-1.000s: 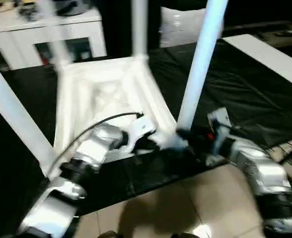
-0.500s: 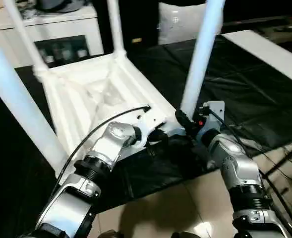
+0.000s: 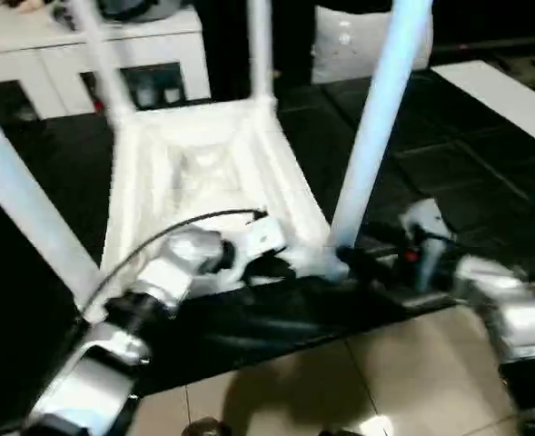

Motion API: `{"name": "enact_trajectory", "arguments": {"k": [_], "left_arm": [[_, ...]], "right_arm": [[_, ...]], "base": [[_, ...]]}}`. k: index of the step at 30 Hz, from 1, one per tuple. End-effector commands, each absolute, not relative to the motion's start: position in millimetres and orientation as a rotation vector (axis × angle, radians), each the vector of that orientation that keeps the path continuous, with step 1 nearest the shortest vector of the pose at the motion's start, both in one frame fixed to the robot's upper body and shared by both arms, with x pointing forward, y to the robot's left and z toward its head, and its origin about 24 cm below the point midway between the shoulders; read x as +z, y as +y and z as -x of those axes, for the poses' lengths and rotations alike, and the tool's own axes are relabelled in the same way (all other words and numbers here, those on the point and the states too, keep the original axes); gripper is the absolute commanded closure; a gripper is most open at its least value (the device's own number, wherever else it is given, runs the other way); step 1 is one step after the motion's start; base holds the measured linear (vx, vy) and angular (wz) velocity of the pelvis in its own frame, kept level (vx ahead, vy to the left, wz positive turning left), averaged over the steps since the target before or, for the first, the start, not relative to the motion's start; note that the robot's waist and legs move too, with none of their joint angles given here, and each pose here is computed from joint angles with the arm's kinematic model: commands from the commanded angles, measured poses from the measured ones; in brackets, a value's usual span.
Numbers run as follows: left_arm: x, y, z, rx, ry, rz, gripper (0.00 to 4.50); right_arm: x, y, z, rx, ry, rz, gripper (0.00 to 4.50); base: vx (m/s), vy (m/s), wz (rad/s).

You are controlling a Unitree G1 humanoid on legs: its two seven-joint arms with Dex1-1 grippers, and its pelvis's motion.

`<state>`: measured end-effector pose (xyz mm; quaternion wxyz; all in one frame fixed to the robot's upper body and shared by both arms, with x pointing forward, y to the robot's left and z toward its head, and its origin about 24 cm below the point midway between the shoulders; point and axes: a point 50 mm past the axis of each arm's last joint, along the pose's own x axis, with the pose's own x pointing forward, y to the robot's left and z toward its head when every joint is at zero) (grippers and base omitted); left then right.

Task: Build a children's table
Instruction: Rotate leg to tighten

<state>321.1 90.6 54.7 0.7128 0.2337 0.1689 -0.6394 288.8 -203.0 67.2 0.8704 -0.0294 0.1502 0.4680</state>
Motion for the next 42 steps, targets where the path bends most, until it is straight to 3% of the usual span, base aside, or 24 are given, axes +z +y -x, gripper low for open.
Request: {"name": "enact_trajectory", "arguments": {"k": [1, 5, 6, 10, 11, 13, 29, 35, 38, 42], "left_arm": [[59, 83, -315, -1.552, 0.357, -0.596, 4.50], [60, 92, -311, -1.654, 0.376, -0.652, 4.50], [60, 93, -310, -1.676, 0.380, -0.659, 4.50], [58, 95, -306, -1.734, 0.398, -0.697, 4.50], [58, 95, -306, -1.739, 0.398, -0.701, 4.50], [59, 96, -306, -1.748, 0.394, -0.699, 4.50], [58, 97, -305, -1.715, 0.395, -0.627, 4.50], [60, 87, -309, -1.597, 0.376, -0.521, 4.50], [61, 74, -313, -1.502, 0.373, -0.464, 4.50], [62, 60, -317, -1.414, 0.368, -0.410, 4.50]], "right_arm": [[71, -200.8, -284.5, 1.107, 0.316, 0.088, 0.35], [77, -200.7, -282.6, 1.249, 0.321, 0.092, 0.35], [78, -200.1, -281.9, 1.280, 0.325, 0.094, 0.62], [76, -193.2, -276.7, 1.398, 0.355, 0.098, 0.76], [75, -191.9, -276.0, 1.416, 0.361, 0.094, 1.05], [74, -187.2, -274.8, 1.459, 0.369, 0.074, 1.16], [71, -180.0, -266.1, 1.545, 0.391, -0.051, 2.36], [68, -164.9, -268.4, 1.349, 0.342, -0.104, 2.43], [60, -156.8, -284.4, 1.077, 0.328, -0.106, 2.43], [51, -150.5, -296.7, 0.857, 0.340, -0.133, 2.43]], "base": [[0.000, 0.000, 0.00], [0.000, 0.000, 0.00], [0.000, 0.000, 0.00], [0.000, 0.000, 0.00], [0.000, 0.000, 0.00], [0.000, 0.000, 0.00], [0.000, 0.000, 0.00], [0.000, 0.000, 0.00], [0.000, 0.000, 0.00], [0.000, 0.000, 0.00]]}}
